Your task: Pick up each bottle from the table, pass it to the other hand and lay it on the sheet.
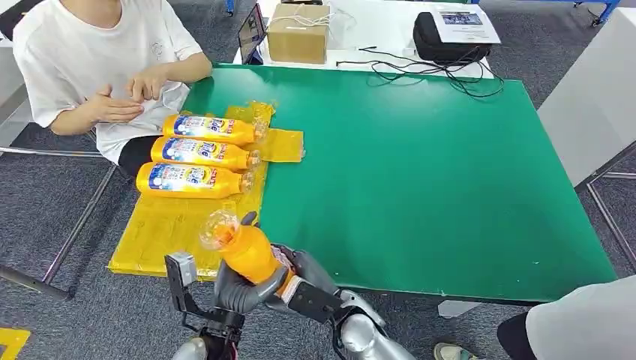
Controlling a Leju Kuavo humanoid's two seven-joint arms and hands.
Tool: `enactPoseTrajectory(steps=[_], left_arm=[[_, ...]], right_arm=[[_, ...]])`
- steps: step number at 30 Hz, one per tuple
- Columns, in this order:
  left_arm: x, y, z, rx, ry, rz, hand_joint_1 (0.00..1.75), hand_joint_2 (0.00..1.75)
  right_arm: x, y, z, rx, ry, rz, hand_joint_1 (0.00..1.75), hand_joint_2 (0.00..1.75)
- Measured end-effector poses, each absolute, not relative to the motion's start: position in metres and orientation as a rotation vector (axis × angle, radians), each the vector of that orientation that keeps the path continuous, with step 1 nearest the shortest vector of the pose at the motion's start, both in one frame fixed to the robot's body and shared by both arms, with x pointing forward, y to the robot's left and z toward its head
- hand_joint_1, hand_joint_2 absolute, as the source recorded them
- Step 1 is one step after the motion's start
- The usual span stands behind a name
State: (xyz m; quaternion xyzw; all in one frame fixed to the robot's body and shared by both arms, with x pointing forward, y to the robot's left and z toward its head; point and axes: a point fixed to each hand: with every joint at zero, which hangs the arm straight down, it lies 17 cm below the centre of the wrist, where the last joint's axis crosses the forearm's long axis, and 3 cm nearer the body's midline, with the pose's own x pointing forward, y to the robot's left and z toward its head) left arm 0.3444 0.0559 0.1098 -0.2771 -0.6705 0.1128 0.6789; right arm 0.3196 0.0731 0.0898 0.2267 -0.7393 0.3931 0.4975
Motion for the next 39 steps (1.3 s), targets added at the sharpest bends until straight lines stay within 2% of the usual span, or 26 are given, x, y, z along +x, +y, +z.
enactPoseTrajectory(steps=[1,2,3,5,6,7,11,20,26,34,39], left_arm=[[0.345,0.056,0.109,-0.617,-1.513,0.247,1.75,1.75],[0.345,0.056,0.109,-0.612,-1.52,0.241,1.75,1.75],[0.345,0.056,0.108,-0.609,-1.526,0.236,1.75,1.75],[0.345,0.056,0.108,-0.622,-1.528,0.24,1.75,1.75],[0.345,0.056,0.108,-0.631,-1.525,0.244,1.75,1.75],[0.345,0.057,0.108,-0.641,-1.522,0.25,1.75,1.75],[0.344,0.059,0.11,-0.648,-1.538,0.249,1.75,1.75],[0.346,0.07,0.143,-0.591,-1.69,0.219,1.75,1.75],[0.35,0.071,0.171,-0.212,-1.924,0.008,1.75,1.75],[0.35,0.08,0.151,-0.121,-1.879,-0.003,1.75,1.75],[0.353,0.091,0.157,0.107,-1.954,-0.137,1.75,1.75]], right_arm=[[0.319,0.073,0.09,0.558,-1.786,0.946,1.75,1.75],[0.319,0.073,0.09,0.563,-1.784,0.942,1.47,1.75],[0.319,0.073,0.091,0.569,-1.781,0.936,0.56,1.75],[0.319,0.073,0.091,0.576,-1.776,0.924,0.56,1.75],[0.319,0.073,0.092,0.58,-1.771,0.917,0.0,1.75],[0.318,0.074,0.092,0.584,-1.767,0.911,0.0,0.0],[0.317,0.074,0.096,0.586,-1.776,0.898,0.0,0.0],[0.307,0.07,0.148,0.533,-1.987,0.795,0.0,0.0],[0.303,0.041,0.189,0.157,-2.288,0.739,0.0,0.0],[0.278,0.033,0.235,0.126,-2.463,0.67,0.0,0.0],[0.276,0.01,0.253,0.054,-2.51,0.528,0.0,0.0]])
